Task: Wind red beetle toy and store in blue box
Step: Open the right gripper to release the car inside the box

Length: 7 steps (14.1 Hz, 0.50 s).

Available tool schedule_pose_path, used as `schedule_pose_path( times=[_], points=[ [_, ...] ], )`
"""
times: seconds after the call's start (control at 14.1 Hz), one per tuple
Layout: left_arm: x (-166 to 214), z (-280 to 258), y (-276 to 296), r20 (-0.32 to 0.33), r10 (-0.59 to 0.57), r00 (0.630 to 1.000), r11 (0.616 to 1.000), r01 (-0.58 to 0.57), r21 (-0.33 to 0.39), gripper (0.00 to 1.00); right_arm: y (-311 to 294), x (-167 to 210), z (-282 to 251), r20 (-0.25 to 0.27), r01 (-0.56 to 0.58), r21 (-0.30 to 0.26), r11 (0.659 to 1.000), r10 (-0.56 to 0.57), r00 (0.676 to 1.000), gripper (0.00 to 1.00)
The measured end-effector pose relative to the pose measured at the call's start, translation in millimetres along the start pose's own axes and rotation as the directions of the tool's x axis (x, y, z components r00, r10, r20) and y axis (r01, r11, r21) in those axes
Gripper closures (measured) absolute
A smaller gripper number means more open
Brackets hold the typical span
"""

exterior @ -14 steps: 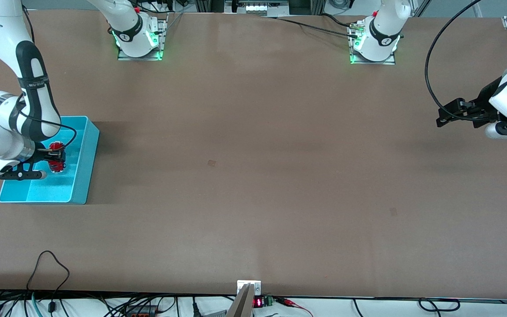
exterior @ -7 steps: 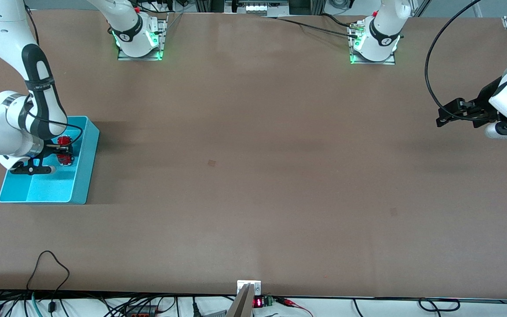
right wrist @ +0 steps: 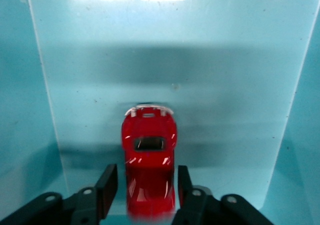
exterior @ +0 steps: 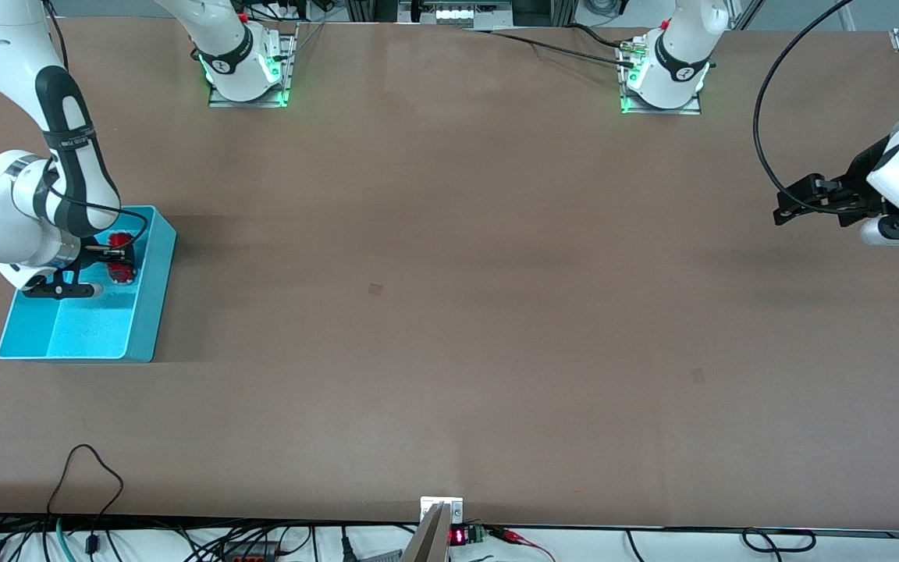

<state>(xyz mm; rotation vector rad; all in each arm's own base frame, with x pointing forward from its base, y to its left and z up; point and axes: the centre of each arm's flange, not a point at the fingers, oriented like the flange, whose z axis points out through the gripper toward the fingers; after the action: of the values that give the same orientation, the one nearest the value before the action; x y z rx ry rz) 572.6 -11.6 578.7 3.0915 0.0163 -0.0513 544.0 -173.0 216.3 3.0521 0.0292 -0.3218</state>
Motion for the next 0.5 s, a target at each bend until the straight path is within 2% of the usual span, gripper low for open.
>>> schedule_pose_path(
  times=[0.14, 0.28, 0.5],
  points=[
    [0, 0, 0, 0.000, 0.000, 1.000, 1.000, 0.000, 0.000, 0.00, -2, 2, -22, -0.042, 0.009, 0.000, 1.000, -0.009, 0.999, 0.20],
    [0, 0, 0, 0.000, 0.000, 1.000, 1.000, 0.000, 0.000, 0.00, -10, 8, -62, -0.115, 0.027, -0.001, 1.000, -0.027, 0.993, 0.01],
    [0, 0, 0, 0.000, 0.000, 1.000, 1.000, 0.000, 0.000, 0.00, -21, 9, -143, -0.197, 0.064, 0.005, 0.998, -0.062, 0.979, 0.00]
  ],
)
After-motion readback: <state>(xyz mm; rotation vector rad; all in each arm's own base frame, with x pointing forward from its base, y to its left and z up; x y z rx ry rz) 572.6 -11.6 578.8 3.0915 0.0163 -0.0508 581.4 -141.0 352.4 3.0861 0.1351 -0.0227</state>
